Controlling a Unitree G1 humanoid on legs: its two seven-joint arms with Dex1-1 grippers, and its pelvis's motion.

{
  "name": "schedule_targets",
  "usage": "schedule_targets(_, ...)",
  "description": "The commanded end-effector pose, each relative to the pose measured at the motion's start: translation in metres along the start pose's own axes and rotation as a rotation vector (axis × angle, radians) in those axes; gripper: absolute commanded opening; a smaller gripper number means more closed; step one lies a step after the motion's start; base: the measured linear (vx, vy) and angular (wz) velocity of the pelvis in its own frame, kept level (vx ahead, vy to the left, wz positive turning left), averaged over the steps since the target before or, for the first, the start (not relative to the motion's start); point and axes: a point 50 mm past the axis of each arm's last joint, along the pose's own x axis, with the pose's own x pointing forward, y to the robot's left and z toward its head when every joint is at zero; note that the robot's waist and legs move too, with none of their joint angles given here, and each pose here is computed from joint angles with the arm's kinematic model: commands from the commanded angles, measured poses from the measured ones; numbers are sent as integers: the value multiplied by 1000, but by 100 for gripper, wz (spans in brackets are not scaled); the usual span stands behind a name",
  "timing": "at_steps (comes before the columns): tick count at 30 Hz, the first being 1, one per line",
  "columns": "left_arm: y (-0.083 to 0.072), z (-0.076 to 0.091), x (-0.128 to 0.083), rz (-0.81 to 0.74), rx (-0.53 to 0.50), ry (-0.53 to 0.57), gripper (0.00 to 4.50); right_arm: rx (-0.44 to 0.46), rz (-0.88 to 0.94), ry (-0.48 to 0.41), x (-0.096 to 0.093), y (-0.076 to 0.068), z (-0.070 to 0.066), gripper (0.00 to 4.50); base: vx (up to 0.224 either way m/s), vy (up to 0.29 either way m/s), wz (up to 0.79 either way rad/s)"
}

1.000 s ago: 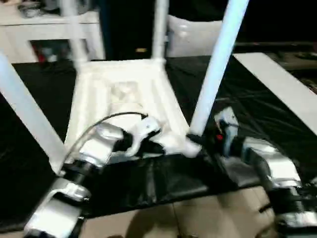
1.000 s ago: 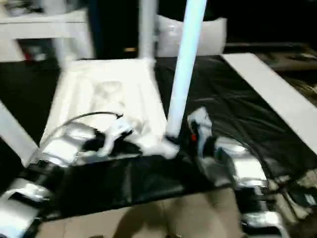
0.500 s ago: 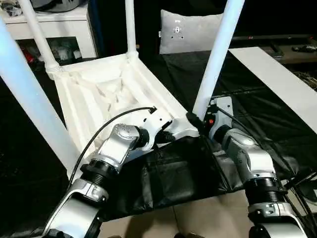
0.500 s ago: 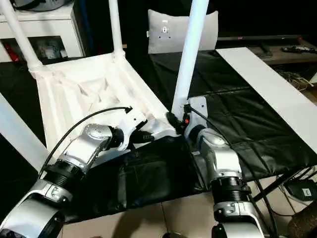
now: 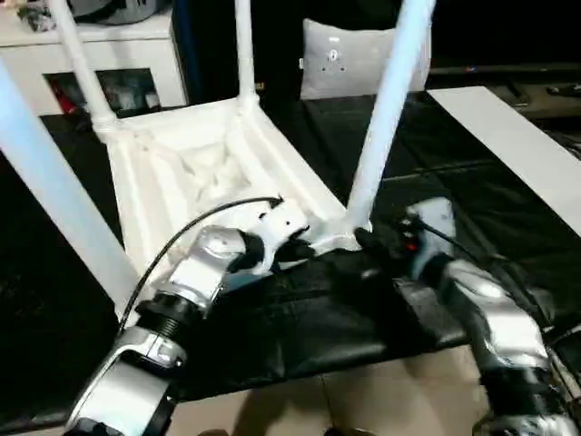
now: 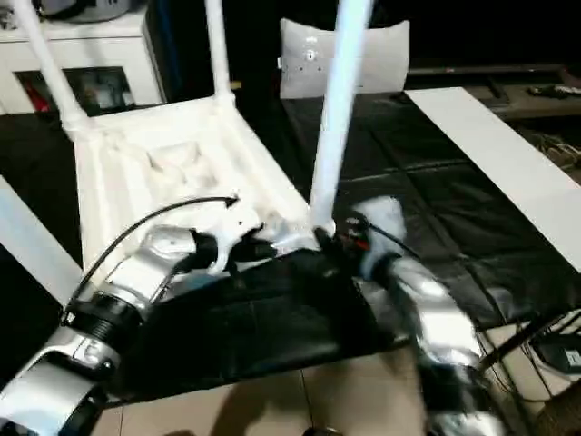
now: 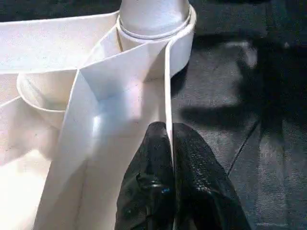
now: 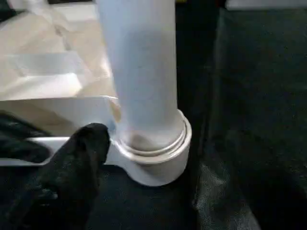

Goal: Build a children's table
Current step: Rotate table base

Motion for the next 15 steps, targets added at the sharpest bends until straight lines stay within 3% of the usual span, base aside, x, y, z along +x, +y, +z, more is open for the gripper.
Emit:
schedule_targets(1,9,31,-12,51,-3,-218,55,-60,46,-56,-4,4,14,448,0,0,0)
schedule_targets(3,5,31,-14,41,-14,-256,65,-80,94,-44,-8,7,15,450,0,0,0)
schedule_targets(4,1,29,-16,29,-15,-273,90,-63,134,-31,-10,11,17,450,0,0,0)
schedule_targets(7,-4,24,-20,17,-24,-280,98,-18,193,-47,-10,17,23,450,0,0,0)
schedule_targets(13,-23,19,-39,-35,-89,-320,142,39,352,-125,-1,47,39,450,0,0,0)
schedule_targets(15,-31,14,-48,-74,-123,-317,166,37,329,-140,6,49,42,450,0,0,0)
